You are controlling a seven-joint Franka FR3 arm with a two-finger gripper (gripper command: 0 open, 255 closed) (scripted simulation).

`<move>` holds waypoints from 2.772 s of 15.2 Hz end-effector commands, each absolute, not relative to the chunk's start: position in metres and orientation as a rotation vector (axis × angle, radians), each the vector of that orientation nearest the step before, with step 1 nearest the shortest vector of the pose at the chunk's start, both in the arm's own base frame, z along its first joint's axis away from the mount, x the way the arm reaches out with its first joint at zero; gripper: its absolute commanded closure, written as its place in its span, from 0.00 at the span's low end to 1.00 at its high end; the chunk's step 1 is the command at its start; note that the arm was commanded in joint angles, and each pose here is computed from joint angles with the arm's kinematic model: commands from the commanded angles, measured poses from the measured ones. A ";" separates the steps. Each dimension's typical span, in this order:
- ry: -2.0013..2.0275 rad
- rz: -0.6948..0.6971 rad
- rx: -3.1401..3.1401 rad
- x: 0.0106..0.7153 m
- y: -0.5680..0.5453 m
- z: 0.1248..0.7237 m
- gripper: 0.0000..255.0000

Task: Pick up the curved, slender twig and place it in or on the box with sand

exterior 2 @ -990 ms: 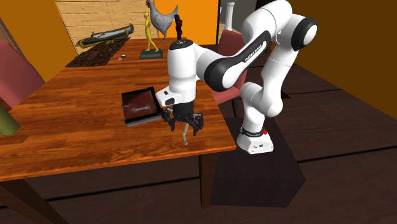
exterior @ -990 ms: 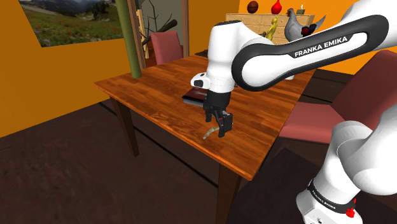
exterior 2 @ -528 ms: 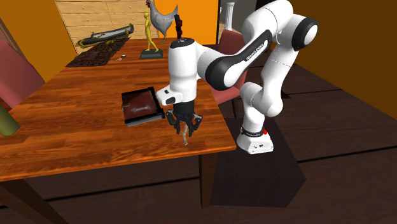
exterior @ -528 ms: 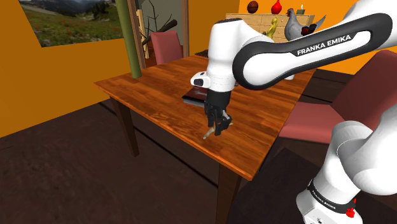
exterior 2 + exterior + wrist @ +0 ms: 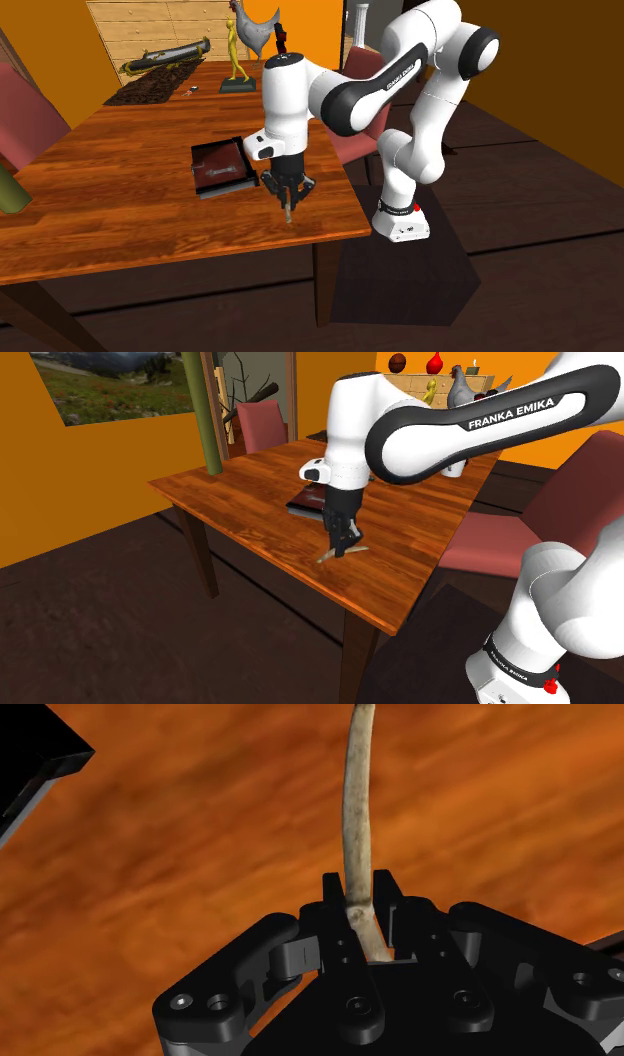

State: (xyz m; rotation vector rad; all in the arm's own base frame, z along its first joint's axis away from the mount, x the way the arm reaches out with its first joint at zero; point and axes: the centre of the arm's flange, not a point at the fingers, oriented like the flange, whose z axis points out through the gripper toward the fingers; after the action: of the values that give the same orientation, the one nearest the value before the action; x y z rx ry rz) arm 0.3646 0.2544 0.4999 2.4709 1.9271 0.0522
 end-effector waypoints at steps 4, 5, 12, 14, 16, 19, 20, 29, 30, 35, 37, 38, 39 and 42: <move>1.926 0.050 2.472 0.364 0.254 0.525 1.00; 1.926 0.050 2.472 0.364 0.254 0.531 1.00; 1.926 0.050 2.472 0.364 0.254 0.568 1.00; 1.926 0.050 2.472 0.364 0.254 0.578 1.00; 1.926 0.050 2.472 0.364 0.254 0.589 1.00; 1.926 0.050 2.472 0.364 0.254 0.603 1.00; 1.926 0.050 2.472 0.375 0.246 0.603 1.00; 1.926 0.050 2.472 0.473 0.179 0.601 1.00; 1.926 0.050 2.472 0.484 0.172 0.600 1.00; 1.926 0.050 2.472 0.539 0.134 0.599 1.00; 1.926 0.050 2.472 0.560 0.119 0.599 1.00; 1.926 0.050 2.472 0.571 0.112 0.598 1.00; 1.926 0.050 2.472 0.582 0.104 0.598 1.00; 1.926 0.050 2.472 0.607 0.088 0.597 1.00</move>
State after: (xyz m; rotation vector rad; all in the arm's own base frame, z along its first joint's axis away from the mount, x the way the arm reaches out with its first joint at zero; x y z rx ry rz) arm 0.6022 0.0926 0.5980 2.4723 1.9254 0.0512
